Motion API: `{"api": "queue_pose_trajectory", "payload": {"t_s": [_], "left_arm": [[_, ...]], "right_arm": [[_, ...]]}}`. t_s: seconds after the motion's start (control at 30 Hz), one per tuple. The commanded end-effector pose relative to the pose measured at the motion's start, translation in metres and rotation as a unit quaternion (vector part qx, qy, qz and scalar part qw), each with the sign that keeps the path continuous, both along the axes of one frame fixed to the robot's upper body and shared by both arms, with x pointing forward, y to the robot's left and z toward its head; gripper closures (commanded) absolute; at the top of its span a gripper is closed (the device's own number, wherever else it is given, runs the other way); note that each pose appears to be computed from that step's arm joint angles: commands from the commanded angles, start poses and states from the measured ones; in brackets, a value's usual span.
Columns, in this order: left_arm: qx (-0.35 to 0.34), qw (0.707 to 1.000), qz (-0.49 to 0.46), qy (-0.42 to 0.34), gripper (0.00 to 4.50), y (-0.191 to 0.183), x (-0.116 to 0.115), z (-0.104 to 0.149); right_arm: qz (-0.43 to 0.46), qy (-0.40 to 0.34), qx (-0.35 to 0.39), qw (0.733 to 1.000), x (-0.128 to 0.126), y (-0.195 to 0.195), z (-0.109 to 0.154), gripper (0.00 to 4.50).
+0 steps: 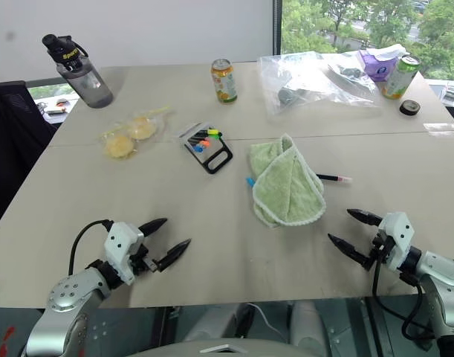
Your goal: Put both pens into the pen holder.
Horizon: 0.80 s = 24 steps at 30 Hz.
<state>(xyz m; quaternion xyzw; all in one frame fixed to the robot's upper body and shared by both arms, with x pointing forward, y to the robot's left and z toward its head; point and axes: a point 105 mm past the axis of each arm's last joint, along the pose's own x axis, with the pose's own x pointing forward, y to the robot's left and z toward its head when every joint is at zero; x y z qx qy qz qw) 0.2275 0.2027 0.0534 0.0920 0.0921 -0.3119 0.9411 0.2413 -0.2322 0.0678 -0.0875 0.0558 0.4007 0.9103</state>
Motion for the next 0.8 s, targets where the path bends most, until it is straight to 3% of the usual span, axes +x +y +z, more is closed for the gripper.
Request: {"api": "queue_pose_trajectory", "payload": {"t_s": [0.03, 0.53, 0.8], "left_arm": [[-0.003, 1.000, -0.003, 0.010, 0.02, -0.001, -0.002, -0.004], [-0.002, 1.000, 0.000, -0.017, 0.02, 0.003, 0.008, 0.012], [-0.018, 1.000, 0.014, 0.010, 0.02, 0.003, 0.007, 0.009]], "right_arm": [[-0.007, -0.017, 0.003, 1.000, 0.004, -0.006, 0.010, 0.00], [-0.029, -0.006, 0.005, 1.000, 0.012, -0.010, 0.005, 0.00], [-0.049, 0.027, 0.004, 0.998, 0.014, -0.015, 0.001, 0.00]]}}
